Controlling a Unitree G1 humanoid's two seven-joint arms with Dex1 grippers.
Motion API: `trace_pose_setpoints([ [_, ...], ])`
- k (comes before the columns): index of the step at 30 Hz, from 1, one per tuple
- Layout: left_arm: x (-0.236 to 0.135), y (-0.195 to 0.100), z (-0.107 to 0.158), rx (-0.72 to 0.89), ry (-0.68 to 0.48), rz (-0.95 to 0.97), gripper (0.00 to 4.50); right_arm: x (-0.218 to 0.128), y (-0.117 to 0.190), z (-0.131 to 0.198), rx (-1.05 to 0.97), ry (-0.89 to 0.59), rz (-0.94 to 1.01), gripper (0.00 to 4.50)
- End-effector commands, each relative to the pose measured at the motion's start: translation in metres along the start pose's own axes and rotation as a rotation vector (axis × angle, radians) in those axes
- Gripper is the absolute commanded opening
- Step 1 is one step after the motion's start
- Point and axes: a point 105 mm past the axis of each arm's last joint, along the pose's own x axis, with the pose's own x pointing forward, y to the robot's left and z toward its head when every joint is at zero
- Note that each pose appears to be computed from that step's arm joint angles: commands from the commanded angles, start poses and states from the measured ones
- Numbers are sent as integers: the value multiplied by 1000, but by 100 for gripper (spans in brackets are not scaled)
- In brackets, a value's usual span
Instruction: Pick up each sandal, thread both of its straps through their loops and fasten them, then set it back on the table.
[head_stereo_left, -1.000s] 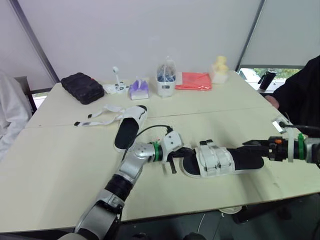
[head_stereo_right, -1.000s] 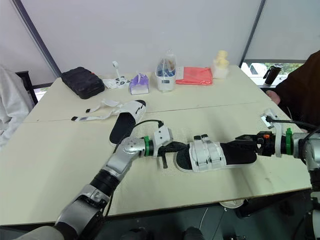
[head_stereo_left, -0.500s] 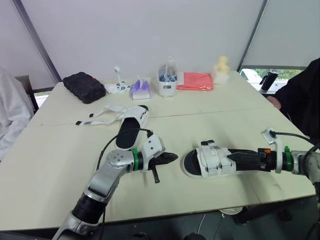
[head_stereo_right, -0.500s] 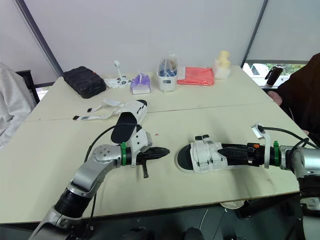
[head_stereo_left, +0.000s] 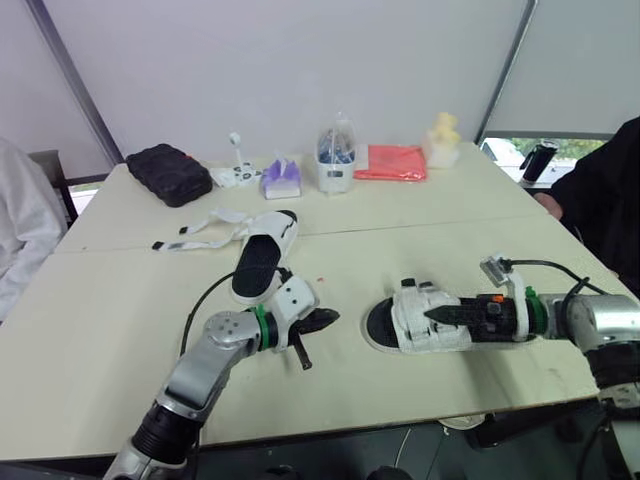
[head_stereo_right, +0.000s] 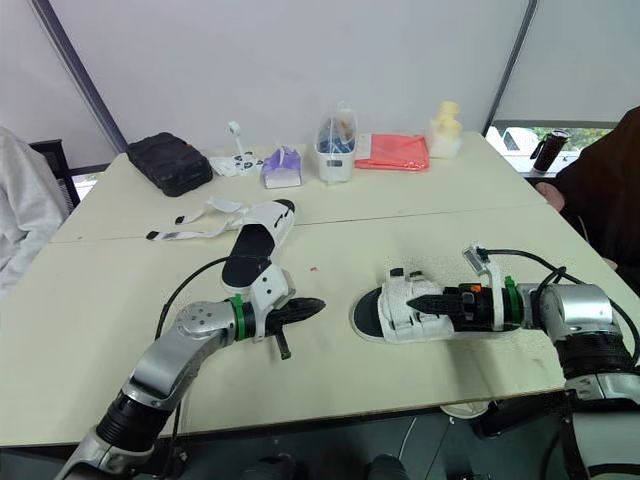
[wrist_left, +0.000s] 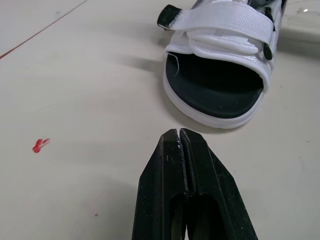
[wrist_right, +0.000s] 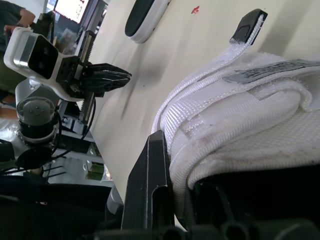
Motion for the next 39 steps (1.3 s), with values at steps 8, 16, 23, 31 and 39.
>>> trace_pose_setpoints([
  [8, 1, 5, 15, 21, -61, 35, 0, -54, -28, 120, 135, -957, -351, 2],
  [16, 13, 7, 17, 34, -72, 35, 0, -33, -71, 132, 434, -1291, -590, 2],
  [23, 15, 4, 21, 30, -88, 40, 0, -14, -88, 123, 435, -1275, -695, 226],
  [31, 2, 30, 40, 64, -126, 291, 0, -12, -55, 117, 176, -1149, -581, 446],
  [39, -54, 78, 51, 62, -111, 581, 132, 0, 52, 38, 2, -835, -255, 450],
])
